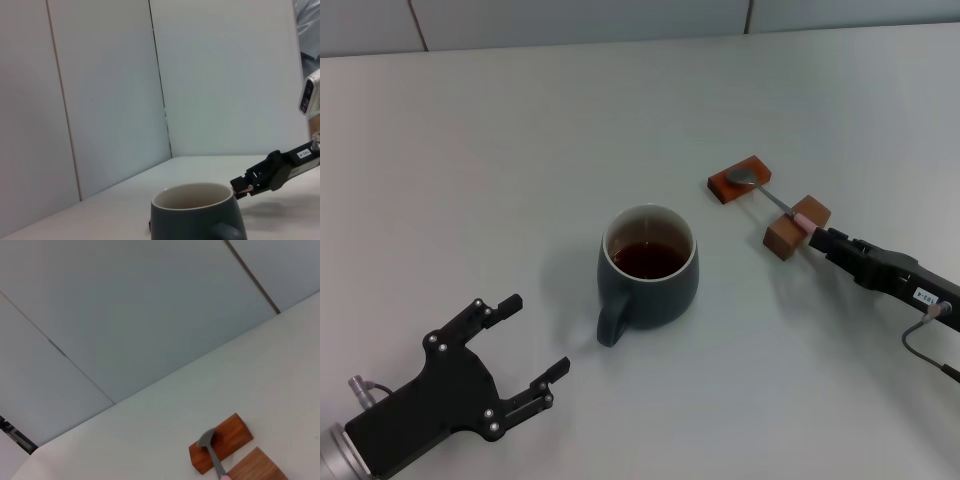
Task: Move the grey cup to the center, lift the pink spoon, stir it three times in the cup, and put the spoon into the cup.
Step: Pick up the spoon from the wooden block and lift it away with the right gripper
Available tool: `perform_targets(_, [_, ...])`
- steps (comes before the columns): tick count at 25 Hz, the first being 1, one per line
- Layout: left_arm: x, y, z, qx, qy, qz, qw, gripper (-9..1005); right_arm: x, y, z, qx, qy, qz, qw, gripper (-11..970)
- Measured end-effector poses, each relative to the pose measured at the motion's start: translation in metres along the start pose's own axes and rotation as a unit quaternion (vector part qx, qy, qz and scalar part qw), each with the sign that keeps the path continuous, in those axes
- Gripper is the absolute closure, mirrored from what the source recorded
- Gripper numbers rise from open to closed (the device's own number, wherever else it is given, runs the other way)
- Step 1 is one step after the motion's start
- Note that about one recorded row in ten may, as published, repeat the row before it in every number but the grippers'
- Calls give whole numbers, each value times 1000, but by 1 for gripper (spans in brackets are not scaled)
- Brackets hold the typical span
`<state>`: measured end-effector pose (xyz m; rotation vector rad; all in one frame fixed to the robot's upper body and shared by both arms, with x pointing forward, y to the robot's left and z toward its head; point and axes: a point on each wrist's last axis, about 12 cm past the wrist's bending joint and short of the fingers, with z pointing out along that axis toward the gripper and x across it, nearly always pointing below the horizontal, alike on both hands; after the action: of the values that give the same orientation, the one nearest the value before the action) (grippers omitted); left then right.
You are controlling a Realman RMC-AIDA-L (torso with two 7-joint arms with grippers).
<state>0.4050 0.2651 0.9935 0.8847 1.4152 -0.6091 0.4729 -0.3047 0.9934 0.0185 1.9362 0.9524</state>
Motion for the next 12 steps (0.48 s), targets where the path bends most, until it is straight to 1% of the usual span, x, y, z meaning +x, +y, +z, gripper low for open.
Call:
perform_targets(6, [0,0,0,0,0,0,1000,194,1,-4,5,20,17,-1,1000,739])
perform_targets(9, [0,0,0,0,1,0,1000,194,2,-4,7,21,21,-2,1000,771])
perform_targets(12, [0,0,-1,1,0,0,1000,194,1,-2,6,11,17,-3,1000,802])
